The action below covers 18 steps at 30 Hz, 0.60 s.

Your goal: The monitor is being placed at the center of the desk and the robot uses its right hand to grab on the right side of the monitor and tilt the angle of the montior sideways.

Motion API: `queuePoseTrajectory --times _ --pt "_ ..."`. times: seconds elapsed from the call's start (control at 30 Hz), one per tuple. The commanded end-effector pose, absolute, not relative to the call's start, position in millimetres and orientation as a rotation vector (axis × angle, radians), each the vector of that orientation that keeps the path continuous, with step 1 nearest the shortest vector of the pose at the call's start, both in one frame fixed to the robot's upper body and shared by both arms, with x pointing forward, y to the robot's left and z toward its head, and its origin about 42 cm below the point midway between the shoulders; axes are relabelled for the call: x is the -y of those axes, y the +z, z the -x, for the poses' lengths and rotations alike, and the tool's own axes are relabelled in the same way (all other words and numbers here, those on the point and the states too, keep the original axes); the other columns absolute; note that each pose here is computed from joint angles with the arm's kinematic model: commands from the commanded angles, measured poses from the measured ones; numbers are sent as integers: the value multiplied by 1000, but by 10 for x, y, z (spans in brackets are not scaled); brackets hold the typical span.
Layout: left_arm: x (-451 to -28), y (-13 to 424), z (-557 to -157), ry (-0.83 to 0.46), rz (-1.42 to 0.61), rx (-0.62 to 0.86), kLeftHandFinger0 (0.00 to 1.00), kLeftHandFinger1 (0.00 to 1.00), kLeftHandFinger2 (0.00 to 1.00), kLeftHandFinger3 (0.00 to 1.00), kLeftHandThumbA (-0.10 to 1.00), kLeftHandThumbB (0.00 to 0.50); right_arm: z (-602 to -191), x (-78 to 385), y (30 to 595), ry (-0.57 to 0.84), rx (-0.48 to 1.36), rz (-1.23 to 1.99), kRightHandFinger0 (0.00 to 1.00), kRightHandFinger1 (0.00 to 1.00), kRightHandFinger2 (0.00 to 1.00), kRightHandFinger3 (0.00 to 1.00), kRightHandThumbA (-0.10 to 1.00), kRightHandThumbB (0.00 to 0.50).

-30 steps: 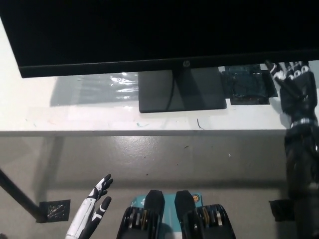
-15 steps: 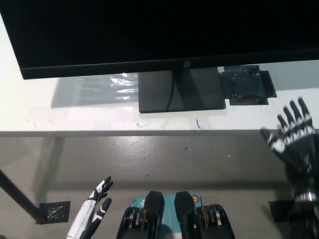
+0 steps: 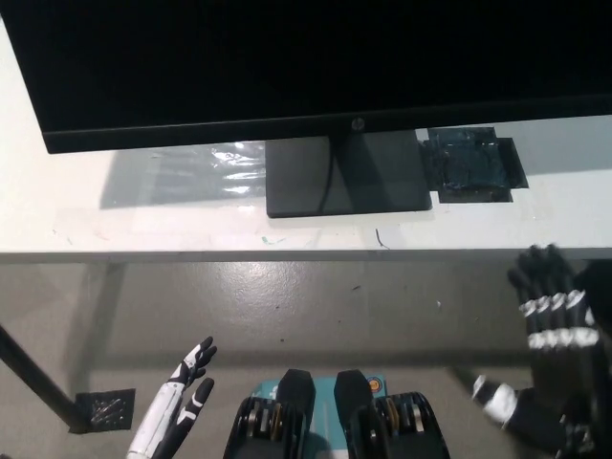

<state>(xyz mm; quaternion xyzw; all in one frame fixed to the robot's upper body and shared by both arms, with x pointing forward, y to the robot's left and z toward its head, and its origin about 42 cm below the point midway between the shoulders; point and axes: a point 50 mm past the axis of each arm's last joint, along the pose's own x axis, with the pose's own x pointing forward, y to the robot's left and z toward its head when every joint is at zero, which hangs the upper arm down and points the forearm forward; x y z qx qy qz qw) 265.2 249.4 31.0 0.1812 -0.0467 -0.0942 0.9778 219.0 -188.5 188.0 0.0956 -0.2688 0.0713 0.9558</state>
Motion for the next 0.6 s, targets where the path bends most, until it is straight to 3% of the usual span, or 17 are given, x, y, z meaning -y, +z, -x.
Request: queuePoseTrajectory --times 0.0,0.27,0.3,0.33,0.47,0.57 --pt "-2555 487 -2785 -186 -377 186 1000 1000 1000 1000 1000 248 -2058 1720 1927 179 705 43 1000 1000 1000 1000 1000 222" --pt "-2562 488 -2767 -186 -377 186 1000 1000 1000 1000 1000 246 -2308 1761 1544 101 574 65 1000 1000 1000 1000 1000 244" --pt "-2554 482 -2781 -190 -374 183 1000 1000 1000 1000 1000 253 -2587 1894 1188 54 446 72 1000 1000 1000 1000 1000 278" --pt "-2554 481 -2777 -189 -374 183 1000 1000 1000 1000 1000 251 -2666 1929 1076 41 407 83 1000 1000 1000 1000 1000 280" --pt "-2554 481 -2777 -189 -374 183 1000 1000 1000 1000 1000 250 -2680 1924 1063 35 406 92 1000 1000 1000 1000 1000 281" --pt "-2562 498 -2800 -190 -379 189 1000 1000 1000 1000 1000 249 -2815 1980 766 20 297 110 1000 1000 1000 1000 1000 309"
